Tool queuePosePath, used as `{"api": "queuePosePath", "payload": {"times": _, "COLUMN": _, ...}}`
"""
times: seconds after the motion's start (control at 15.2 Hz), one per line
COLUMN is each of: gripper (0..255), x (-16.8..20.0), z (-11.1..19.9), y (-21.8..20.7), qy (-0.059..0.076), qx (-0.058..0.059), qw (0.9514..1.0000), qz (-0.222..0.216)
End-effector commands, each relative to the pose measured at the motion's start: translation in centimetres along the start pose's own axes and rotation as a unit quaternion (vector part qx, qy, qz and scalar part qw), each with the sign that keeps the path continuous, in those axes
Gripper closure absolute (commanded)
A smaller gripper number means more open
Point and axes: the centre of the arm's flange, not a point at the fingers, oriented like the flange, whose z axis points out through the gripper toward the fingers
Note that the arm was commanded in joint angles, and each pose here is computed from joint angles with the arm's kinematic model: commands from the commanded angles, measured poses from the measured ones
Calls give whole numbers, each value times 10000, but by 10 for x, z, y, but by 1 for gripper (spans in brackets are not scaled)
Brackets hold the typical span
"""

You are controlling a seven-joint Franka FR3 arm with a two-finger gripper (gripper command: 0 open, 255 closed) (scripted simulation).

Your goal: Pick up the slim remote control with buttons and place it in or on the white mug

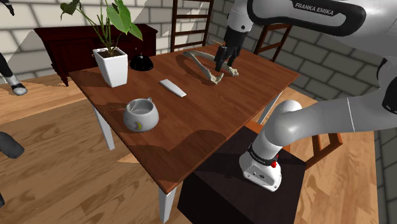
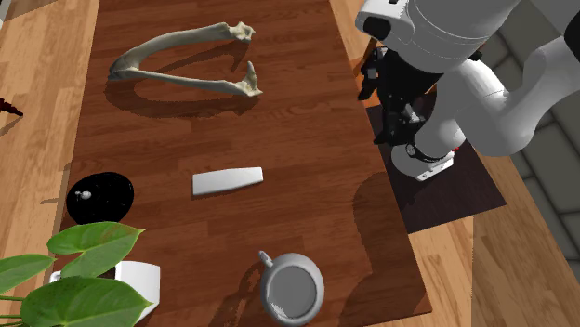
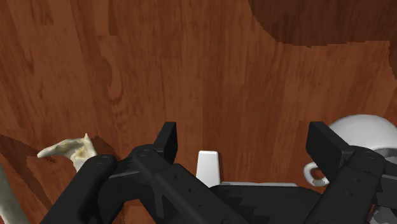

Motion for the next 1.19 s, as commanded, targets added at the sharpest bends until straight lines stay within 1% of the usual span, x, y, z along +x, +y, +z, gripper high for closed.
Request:
{"api": "queuePosePath", "payload": {"times": 0.0, "gripper": 0, "x": 0, "z": 0, "y": 0, "qy": 0, "qx": 0, "qw": 10000, "qz": 0}}
{"api": "queuePosePath", "payload": {"times": 1.12, "gripper": 0, "x": 173, "z": 148, "y": 22, "qy": -167, "qx": 55, "qw": 9998, "qz": 93}}
